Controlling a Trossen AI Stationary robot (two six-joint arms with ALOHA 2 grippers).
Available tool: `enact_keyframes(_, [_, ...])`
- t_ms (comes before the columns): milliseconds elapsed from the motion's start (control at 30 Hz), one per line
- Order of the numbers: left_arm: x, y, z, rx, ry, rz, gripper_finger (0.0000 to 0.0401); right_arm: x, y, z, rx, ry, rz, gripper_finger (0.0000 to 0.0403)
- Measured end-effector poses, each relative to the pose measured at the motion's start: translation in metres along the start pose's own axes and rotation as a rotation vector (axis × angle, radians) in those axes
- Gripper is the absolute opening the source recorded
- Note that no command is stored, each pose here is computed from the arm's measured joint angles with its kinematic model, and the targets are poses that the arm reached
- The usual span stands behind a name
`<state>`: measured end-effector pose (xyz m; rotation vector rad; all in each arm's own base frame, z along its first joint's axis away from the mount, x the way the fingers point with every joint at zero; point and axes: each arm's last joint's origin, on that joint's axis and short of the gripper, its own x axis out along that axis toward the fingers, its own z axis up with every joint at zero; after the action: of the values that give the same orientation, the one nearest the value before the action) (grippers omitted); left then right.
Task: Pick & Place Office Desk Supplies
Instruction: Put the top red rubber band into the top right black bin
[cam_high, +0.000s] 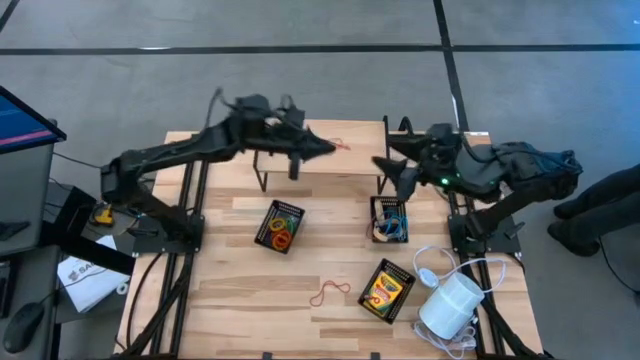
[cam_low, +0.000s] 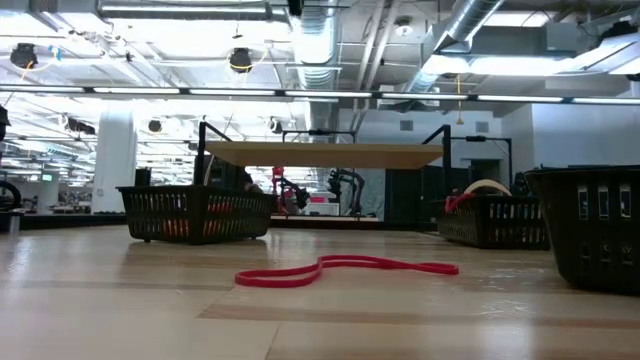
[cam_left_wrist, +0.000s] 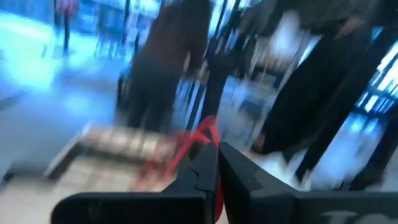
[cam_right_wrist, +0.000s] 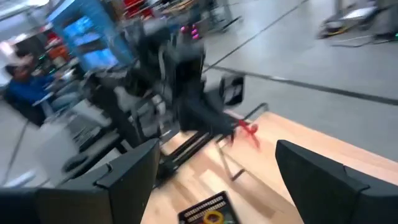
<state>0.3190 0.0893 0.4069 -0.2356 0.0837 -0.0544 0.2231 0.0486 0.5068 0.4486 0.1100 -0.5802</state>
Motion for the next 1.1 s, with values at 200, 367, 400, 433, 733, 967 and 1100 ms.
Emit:
enact_keyframes(200, [-0.01,-0.018,0.017,-0.079,-0.106,-0.12,0.0001,0.039,0.004,0.006,-0.047,0.074,0.188,0.0317])
enact_keyframes(367, [-0.018,-0.033,0.028,-0.073,-0.181,-0.184,0.0001,0.065,-0.002,0.005,-0.093,0.177,0.304,0.0317])
enact_keyframes(400, [-0.022,-0.036,0.032,-0.068,-0.193,-0.197,0.0001,0.067,-0.004,0.005,-0.106,0.192,0.324,0.0317])
enact_keyframes(433, [-0.025,-0.037,0.033,-0.067,-0.195,-0.201,0.0001,0.07,-0.005,0.005,-0.12,0.204,0.346,0.0317])
enact_keyframes(733, [-0.027,-0.054,0.038,-0.104,-0.251,-0.273,0.0001,0.102,-0.003,0.001,-0.137,0.241,0.468,0.0317])
enact_keyframes(967, [-0.024,-0.063,0.038,-0.085,-0.272,-0.295,0.0001,0.122,-0.001,-0.004,-0.128,0.248,0.49,0.0313])
enact_keyframes(1100, [-0.024,-0.062,0.038,-0.086,-0.27,-0.288,0.0007,0.124,0.0,-0.003,-0.125,0.225,0.494,0.0256])
